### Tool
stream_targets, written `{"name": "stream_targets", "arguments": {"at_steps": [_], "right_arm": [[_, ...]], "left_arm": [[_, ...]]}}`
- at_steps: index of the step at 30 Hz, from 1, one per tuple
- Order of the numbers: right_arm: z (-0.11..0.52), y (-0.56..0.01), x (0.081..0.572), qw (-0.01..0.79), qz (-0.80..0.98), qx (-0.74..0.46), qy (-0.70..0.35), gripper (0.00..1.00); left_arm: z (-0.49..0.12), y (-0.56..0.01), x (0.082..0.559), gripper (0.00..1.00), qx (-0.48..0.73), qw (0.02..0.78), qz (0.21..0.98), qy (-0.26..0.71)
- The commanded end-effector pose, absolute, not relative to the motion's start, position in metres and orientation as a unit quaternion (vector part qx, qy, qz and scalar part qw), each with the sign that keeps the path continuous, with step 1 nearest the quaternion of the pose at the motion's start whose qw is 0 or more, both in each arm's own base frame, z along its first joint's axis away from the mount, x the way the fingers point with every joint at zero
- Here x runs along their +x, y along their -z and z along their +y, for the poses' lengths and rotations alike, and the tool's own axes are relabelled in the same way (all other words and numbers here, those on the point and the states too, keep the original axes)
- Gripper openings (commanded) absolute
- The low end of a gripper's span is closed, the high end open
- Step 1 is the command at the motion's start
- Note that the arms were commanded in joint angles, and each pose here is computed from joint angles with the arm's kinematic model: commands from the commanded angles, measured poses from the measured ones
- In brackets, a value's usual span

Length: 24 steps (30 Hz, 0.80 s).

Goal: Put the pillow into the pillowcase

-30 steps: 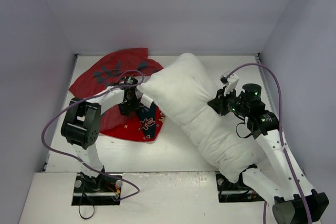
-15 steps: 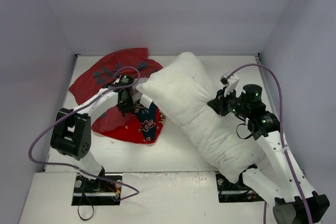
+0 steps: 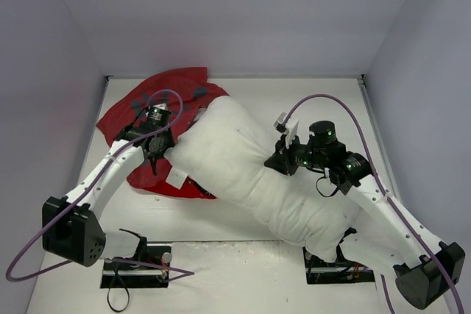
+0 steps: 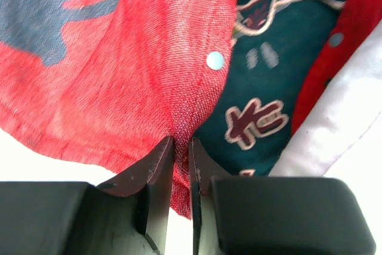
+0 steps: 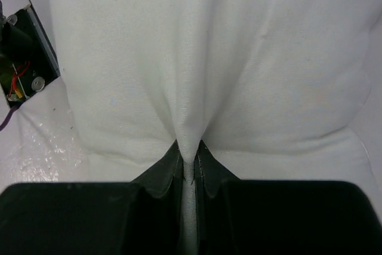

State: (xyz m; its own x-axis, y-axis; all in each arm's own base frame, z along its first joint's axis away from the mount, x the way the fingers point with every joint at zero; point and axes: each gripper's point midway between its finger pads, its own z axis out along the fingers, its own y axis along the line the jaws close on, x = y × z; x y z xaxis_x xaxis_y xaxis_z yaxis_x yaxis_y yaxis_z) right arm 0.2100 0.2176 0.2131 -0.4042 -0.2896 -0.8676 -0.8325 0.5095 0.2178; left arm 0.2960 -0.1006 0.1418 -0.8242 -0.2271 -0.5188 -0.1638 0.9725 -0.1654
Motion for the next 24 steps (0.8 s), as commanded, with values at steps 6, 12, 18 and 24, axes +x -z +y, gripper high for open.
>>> {"name": "stream_targets", "arguments": {"at_steps": [6, 12, 18, 24], "right_arm": [[0.246, -0.192, 0.187, 0.336, 0.769, -0.381, -0.388, 0.0], [0.233, -0.178, 0.217, 0.356, 0.814, -0.334, -0.315, 0.0], [0.234, -0.181, 0.235, 0.37, 0.826, -0.319, -0.283, 0.1], [0.263, -0.268, 0.241, 0.445, 0.743, -0.383, -0.323, 0.78]], "left_arm": [[-0.07, -0.163, 0.269, 0.11, -0.118, 0.332, 0.935, 0.04], [-0.06, -0.178, 0.251, 0.07, -0.13, 0.373, 0.917, 0.049], [-0.068, -0.181, 0.239, 0.05, -0.138, 0.379, 0.911, 0.089], [-0.067, -0.174, 0.232, 0.03, -0.146, 0.375, 0.911, 0.092]]}}
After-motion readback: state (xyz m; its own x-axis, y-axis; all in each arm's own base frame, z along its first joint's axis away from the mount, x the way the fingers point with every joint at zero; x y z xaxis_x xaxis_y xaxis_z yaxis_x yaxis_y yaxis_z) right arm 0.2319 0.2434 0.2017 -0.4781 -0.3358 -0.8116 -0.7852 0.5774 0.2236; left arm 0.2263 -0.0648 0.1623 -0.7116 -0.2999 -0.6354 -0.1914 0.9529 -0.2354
